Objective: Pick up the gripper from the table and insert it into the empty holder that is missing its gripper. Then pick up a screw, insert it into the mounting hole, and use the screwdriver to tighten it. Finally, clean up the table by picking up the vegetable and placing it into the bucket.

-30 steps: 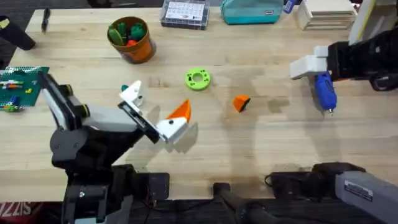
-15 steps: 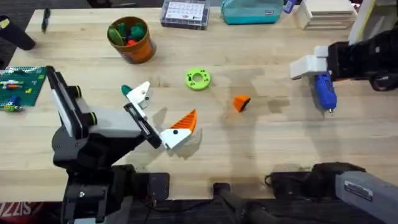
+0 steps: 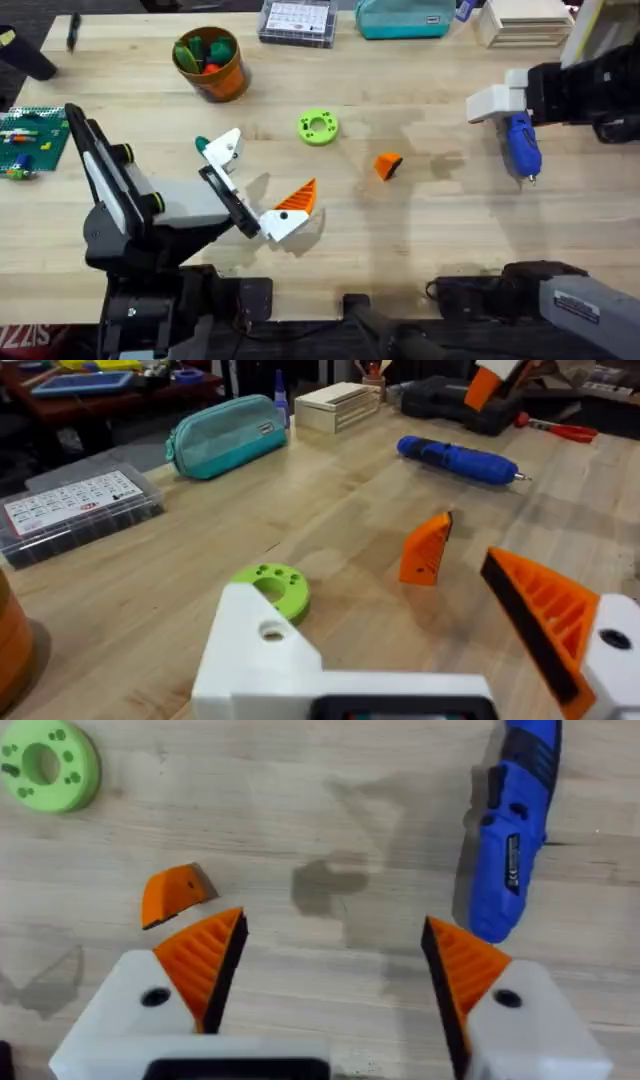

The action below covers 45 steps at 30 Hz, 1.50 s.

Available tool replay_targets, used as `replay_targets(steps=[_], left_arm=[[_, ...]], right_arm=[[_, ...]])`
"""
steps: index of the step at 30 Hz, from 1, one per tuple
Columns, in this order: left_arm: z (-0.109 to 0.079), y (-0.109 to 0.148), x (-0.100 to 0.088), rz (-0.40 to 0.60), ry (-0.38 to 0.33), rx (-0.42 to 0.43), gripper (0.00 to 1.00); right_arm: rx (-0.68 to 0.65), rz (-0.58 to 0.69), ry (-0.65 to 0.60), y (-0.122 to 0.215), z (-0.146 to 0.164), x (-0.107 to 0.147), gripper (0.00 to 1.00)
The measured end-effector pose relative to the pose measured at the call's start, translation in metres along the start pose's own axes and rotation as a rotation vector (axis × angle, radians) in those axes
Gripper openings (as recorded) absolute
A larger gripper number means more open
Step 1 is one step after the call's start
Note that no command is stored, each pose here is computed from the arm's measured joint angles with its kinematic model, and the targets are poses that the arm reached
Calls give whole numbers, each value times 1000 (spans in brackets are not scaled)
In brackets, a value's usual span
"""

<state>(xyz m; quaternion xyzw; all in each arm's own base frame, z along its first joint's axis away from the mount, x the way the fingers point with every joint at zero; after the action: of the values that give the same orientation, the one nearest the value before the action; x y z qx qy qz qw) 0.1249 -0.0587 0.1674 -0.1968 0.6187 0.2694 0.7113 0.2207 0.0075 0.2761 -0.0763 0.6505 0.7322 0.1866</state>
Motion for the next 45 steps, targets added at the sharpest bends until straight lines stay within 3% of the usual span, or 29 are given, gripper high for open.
replay_targets(steps=[8,15,23,37,41,45], left_arm=[[0,0,0,0,-8,0,976],[0,0,0,0,-11,0,976],[0,0,0,0,-12,0,977],[0,0,0,0,-12,0,978],[0,0,0,0,-11,0,977],[0,0,0,0,-12,0,977]], right_arm=[[-114,20,87,0,15,3,993],[-220,79,318,-3,63,21,994],[-267,205,576,-31,111,39,994],[-181,355,613,-103,125,30,967],[-164,394,614,-113,125,33,902],[-159,406,627,-113,127,36,898]])
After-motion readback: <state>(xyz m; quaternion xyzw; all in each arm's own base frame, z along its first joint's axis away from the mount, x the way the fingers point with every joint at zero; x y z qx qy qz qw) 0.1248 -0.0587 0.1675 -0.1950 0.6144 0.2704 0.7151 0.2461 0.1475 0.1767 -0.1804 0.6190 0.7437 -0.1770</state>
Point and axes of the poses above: each hand's point on the last joint's axis, 136 mm out from that joint toward the fingers, its own y axis back along the fingers, its own z axis along the line the jaws close on, x = y × z, the point moved 9 cm from there along y, back along the fingers, and after that the axes turned 10 degrees about -y, right-handed, at the moved point
